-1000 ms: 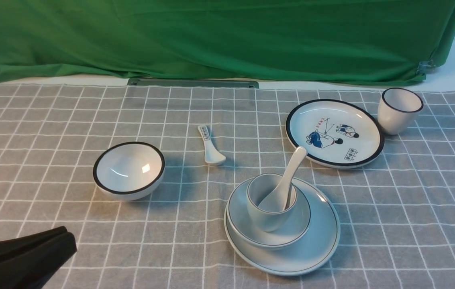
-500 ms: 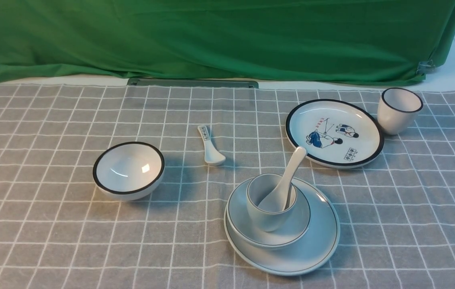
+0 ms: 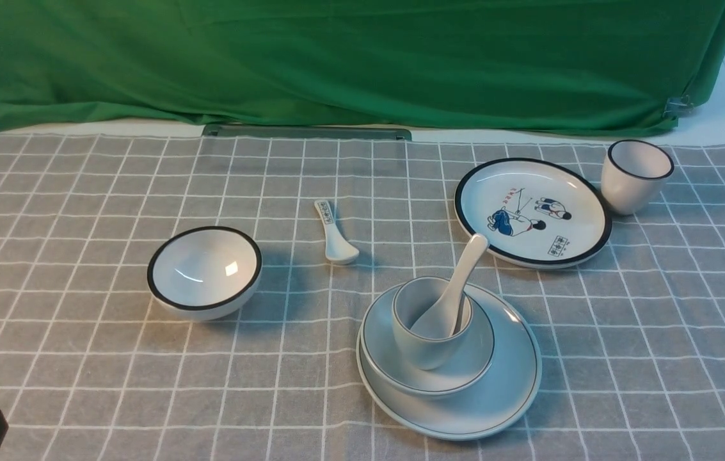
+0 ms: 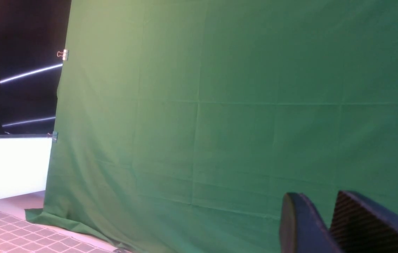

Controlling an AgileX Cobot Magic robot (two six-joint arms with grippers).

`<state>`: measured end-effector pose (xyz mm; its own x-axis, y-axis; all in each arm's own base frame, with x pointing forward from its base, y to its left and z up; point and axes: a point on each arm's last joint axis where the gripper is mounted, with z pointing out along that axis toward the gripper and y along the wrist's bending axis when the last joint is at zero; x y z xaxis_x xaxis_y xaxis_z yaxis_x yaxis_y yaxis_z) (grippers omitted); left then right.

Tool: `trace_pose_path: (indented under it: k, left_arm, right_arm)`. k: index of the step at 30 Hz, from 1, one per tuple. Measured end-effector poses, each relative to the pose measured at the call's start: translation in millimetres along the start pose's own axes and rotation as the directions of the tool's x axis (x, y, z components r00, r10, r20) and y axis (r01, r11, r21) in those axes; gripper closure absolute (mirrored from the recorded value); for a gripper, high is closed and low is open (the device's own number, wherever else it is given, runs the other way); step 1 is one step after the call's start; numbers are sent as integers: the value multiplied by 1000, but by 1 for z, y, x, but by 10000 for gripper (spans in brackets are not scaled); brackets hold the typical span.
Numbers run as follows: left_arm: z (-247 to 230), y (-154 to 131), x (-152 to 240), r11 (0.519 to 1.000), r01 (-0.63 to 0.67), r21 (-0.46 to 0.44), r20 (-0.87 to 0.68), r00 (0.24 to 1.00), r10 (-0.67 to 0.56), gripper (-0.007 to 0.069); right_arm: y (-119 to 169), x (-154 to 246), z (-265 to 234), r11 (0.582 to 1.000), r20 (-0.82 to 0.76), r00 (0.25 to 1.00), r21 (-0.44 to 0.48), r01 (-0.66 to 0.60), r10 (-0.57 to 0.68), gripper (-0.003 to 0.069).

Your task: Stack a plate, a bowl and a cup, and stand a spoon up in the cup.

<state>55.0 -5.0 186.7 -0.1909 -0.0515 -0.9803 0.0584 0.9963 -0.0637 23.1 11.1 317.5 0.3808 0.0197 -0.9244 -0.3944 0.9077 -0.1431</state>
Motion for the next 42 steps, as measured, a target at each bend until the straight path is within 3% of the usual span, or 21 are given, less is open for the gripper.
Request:
trace_pose_path:
  k: [20, 29, 38, 42]
  left_arm:
    - [0, 0, 0, 1000, 1, 0, 0, 1000, -1, 608]
    - [0, 0, 0, 1000, 1, 0, 0, 1000, -1, 608]
    - [0, 0, 0, 1000, 1, 0, -1, 1000, -1, 608]
    - [0, 0, 0, 1000, 1, 0, -1, 1000, -1, 608]
  right_arm:
    - [0, 0, 0, 1000, -2, 1000, 0, 10, -10, 433]
    - [2, 45, -6, 999, -346, 937, -8, 48, -48, 420]
    - [-1, 133, -26, 961, -635, 771, 235, 146, 39, 418]
    - [-3, 143, -32, 942, -668, 739, 298, 154, 90, 418]
